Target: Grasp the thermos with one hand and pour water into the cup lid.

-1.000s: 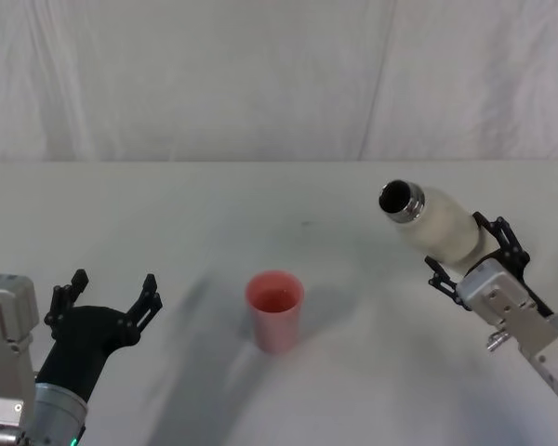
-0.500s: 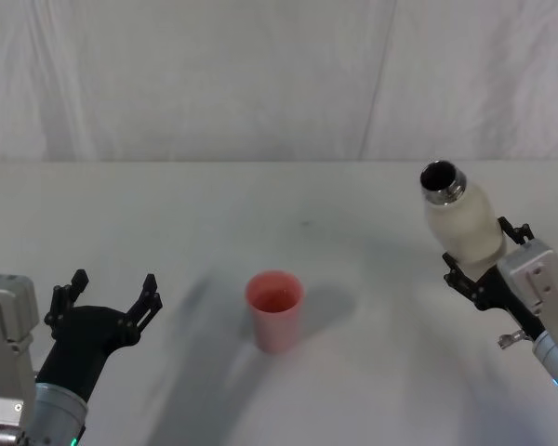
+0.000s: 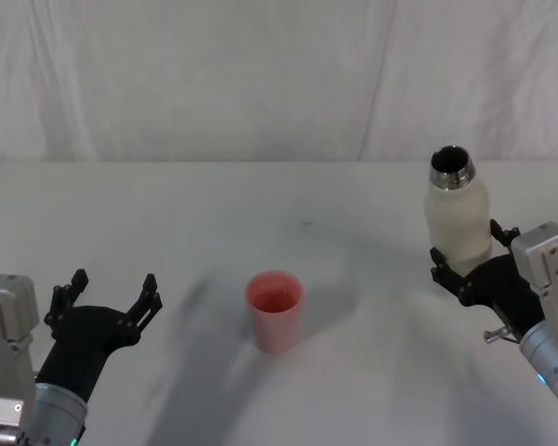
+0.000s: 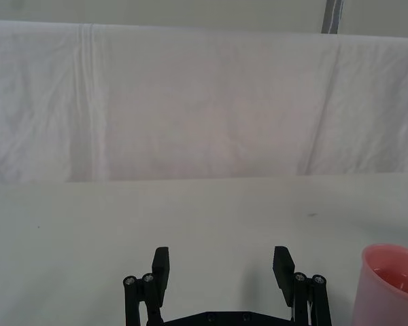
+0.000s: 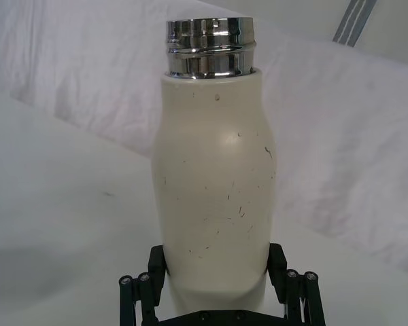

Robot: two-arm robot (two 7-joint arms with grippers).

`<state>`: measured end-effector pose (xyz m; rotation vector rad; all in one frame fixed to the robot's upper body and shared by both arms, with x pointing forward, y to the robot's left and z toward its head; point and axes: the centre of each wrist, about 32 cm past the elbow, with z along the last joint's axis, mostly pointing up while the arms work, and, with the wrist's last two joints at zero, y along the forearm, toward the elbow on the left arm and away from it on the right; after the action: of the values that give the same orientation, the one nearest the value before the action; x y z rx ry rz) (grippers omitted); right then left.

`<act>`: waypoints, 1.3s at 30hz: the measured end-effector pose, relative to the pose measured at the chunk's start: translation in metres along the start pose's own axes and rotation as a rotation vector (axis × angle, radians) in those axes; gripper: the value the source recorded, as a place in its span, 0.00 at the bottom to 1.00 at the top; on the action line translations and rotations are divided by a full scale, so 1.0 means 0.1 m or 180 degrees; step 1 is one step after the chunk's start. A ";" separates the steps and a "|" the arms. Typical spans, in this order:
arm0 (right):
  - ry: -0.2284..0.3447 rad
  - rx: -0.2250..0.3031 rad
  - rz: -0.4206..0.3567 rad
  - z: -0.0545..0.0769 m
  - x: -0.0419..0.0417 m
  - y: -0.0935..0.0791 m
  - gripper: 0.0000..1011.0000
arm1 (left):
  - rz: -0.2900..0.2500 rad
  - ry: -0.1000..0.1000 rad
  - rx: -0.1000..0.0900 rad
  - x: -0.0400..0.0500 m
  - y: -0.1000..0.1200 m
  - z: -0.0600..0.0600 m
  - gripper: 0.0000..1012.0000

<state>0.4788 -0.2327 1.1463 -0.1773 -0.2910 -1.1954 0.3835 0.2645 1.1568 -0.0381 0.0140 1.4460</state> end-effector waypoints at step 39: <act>0.0735 -0.0084 0.0207 -0.04 -0.074 0.20 0.93 | 0.0000 0.0000 0.0000 0.000 0.00 0.00 0.99</act>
<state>0.4958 -0.2199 1.1406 -0.0701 -0.0669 -1.1436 0.3835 0.2645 1.1568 -0.0381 0.0140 1.4460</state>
